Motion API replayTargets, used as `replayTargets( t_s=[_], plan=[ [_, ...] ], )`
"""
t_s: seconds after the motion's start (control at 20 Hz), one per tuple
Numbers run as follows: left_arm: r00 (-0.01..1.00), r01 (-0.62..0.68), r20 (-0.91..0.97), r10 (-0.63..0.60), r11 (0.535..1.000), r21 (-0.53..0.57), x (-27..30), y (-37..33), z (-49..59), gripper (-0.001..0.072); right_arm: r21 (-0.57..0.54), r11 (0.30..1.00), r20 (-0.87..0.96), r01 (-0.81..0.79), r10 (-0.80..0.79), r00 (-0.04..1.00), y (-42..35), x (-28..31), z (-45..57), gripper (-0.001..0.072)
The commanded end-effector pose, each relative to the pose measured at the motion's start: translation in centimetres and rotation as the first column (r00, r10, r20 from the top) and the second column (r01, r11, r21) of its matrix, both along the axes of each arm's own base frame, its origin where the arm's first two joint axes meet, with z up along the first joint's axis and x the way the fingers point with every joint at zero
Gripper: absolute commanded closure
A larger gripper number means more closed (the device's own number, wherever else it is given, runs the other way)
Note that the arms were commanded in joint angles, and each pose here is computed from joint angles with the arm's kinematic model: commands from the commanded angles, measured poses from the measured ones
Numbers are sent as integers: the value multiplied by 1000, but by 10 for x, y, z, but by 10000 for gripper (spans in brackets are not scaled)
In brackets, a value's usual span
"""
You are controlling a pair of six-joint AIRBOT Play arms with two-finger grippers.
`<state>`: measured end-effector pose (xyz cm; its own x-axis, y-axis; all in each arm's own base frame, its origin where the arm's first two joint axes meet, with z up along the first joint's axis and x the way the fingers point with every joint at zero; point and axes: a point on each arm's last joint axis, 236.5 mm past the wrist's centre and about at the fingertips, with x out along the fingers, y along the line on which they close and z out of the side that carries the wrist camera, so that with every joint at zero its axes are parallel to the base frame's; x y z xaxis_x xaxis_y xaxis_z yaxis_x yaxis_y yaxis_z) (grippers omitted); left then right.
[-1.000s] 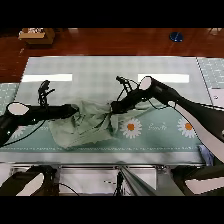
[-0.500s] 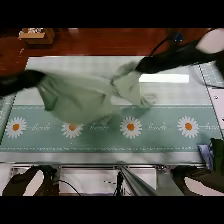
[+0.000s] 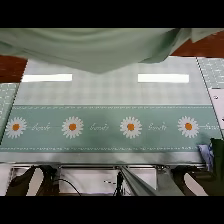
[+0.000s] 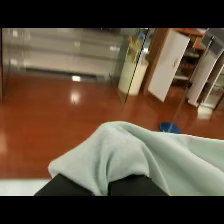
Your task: Fold the shirts.
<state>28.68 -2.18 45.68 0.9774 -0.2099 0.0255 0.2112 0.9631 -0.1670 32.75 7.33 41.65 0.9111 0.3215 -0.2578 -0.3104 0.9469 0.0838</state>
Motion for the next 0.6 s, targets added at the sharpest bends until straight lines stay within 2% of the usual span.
replayTargets(
  t_s=[0.0, 0.1, 0.25, 0.4, 0.55],
  plan=[
    [992, -5, 128, -6, 997, 83, -40, -20, 53, 676, 17, 999, 72, 47, -48, 996, -11, -27, 26, 685],
    [993, 3, 114, -18, 991, 133, -56, -31, 53, 676, 26, 999, 88, 47, -49, 995, -10, -40, 33, 685],
    [999, 24, -33, -18, 978, 206, -71, -39, 16, 675, 12, 999, 29, 45, -45, 999, -9, -61, 21, 685],
    [983, 48, -185, -17, 985, 165, -81, -42, -18, 676, -50, 997, -145, 58, -65, 987, -16, -77, -21, 685],
    [938, 143, -336, -84, 978, 155, -86, -52, -57, 676, -162, 978, -310, 129, -174, 935, -46, -86, -62, 685]
  ],
)
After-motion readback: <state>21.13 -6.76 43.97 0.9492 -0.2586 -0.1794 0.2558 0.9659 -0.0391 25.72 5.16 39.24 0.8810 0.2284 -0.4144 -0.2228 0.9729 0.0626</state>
